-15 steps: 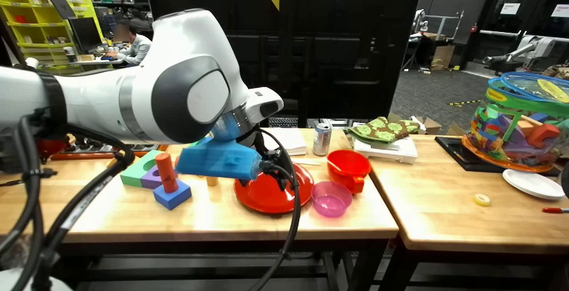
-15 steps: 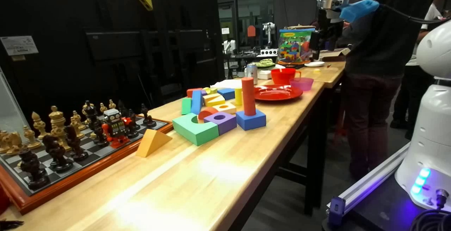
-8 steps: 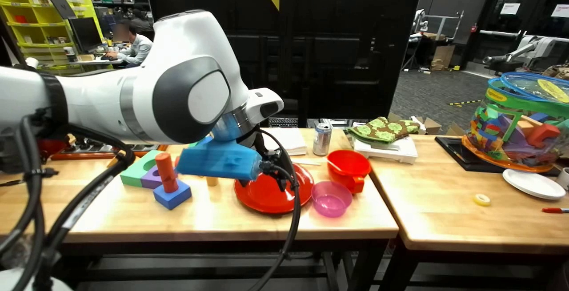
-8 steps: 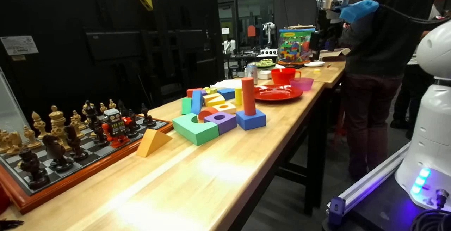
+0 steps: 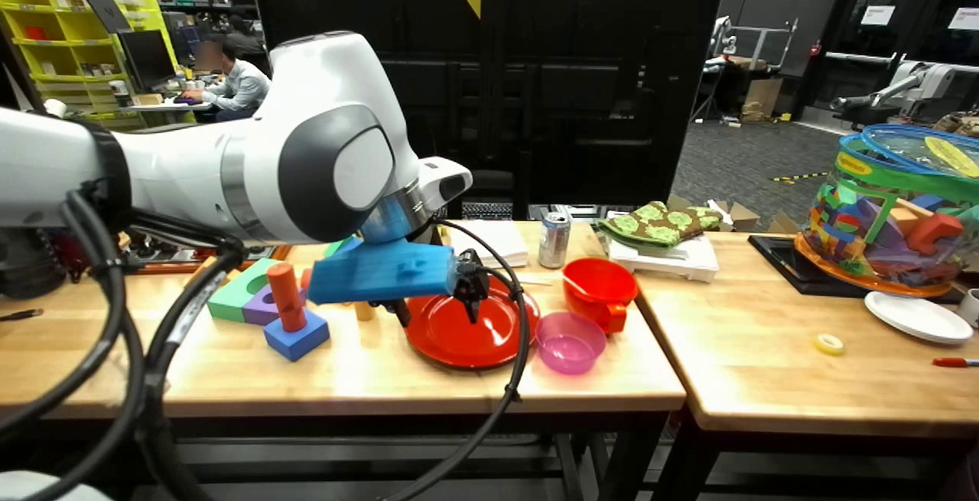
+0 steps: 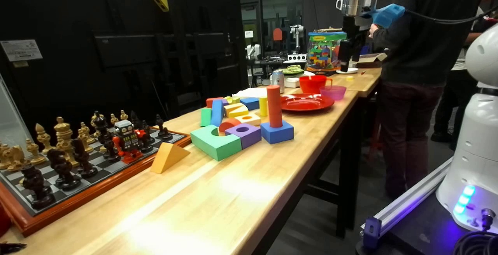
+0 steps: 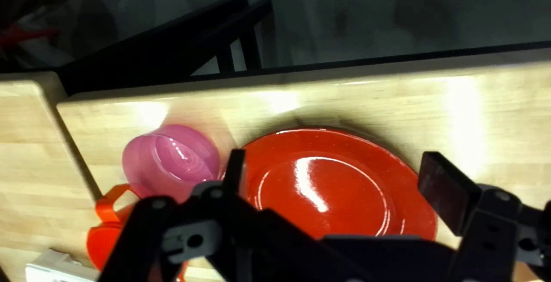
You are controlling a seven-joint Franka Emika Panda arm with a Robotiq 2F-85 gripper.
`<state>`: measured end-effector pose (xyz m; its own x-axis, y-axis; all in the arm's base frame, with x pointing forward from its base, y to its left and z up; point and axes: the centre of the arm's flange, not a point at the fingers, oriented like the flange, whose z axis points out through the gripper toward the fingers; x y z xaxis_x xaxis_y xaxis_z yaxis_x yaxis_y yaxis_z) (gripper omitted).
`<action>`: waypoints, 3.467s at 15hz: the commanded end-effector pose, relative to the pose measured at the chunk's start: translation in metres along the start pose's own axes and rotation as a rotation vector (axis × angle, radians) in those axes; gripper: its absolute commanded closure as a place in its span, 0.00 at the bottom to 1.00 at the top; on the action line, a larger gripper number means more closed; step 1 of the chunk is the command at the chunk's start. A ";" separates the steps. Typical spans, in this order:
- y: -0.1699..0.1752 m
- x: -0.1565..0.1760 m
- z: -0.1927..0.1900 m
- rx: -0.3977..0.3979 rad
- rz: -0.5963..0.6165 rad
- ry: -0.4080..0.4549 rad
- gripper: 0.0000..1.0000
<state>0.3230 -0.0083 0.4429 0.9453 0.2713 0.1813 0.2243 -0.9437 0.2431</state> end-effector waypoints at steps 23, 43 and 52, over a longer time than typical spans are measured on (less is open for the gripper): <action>-0.125 0.091 0.015 0.195 -0.874 0.057 0.00; -0.141 0.096 0.022 0.108 -1.226 0.091 0.00; -0.163 0.116 0.021 0.165 -1.623 0.166 0.00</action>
<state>0.3893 0.1622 0.3985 -0.2013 0.9782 -0.0502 0.9616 0.2071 0.1802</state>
